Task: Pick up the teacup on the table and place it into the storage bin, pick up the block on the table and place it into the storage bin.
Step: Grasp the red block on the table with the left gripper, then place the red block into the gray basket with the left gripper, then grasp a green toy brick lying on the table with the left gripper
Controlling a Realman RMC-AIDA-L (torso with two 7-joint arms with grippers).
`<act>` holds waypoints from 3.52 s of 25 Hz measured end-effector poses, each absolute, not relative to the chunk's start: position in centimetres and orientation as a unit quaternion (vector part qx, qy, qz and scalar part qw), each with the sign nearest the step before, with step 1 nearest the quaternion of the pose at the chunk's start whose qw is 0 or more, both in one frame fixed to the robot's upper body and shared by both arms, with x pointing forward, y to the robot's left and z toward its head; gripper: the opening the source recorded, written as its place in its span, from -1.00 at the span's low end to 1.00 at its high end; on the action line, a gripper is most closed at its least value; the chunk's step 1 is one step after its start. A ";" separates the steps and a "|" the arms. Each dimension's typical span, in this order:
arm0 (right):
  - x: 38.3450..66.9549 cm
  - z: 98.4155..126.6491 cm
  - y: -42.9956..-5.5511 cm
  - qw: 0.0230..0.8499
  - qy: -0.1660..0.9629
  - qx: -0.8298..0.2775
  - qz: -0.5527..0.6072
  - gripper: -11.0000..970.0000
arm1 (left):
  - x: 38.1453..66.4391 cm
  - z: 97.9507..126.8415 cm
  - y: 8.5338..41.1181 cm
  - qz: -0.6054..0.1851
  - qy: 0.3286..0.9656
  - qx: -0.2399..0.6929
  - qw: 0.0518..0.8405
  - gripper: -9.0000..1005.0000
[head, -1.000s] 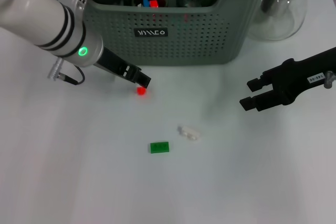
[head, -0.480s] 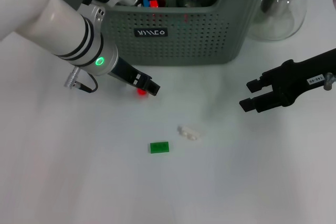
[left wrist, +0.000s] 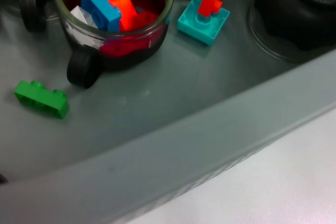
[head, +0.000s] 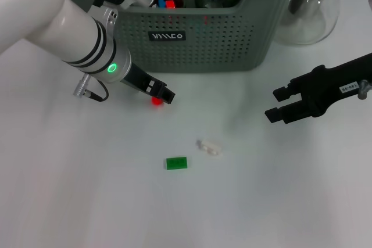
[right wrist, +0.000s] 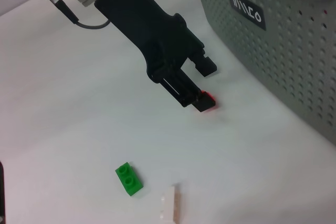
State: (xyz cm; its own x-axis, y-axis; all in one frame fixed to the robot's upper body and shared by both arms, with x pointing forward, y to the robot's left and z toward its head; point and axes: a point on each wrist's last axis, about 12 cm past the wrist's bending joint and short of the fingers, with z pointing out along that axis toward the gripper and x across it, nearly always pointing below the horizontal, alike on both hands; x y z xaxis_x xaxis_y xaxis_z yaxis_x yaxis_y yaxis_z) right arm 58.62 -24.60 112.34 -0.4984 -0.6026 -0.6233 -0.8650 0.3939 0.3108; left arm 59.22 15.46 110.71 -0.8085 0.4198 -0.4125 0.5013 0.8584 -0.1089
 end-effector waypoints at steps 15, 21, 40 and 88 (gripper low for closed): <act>58.6 112.3 -24.5 0.213 0.808 -0.453 0.311 0.37 | 58.9 110.1 14.9 -0.108 0.945 0.247 0.183 0.44; 58.7 112.3 -24.5 0.213 0.808 -0.453 0.311 0.37 | 58.9 110.0 14.9 -0.108 0.946 0.244 0.183 0.44; 58.5 112.1 -24.7 0.212 0.809 -0.451 0.312 0.37 | 58.7 110.0 14.3 -0.101 0.944 0.257 0.182 -0.52; 59.3 112.8 -24.3 0.224 0.809 -0.453 0.302 0.37 | 70.1 120.8 15.3 -0.115 0.889 0.210 0.391 -0.26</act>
State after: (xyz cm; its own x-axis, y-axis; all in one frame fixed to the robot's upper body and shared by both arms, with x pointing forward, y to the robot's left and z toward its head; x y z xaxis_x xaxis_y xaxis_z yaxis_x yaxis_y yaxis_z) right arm 59.28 -24.31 112.80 -0.4905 -0.5967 -0.6351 -0.8670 0.4076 0.2867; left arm 70.10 15.28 120.80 -0.6064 0.2824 -0.7433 0.4625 0.8857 -0.0408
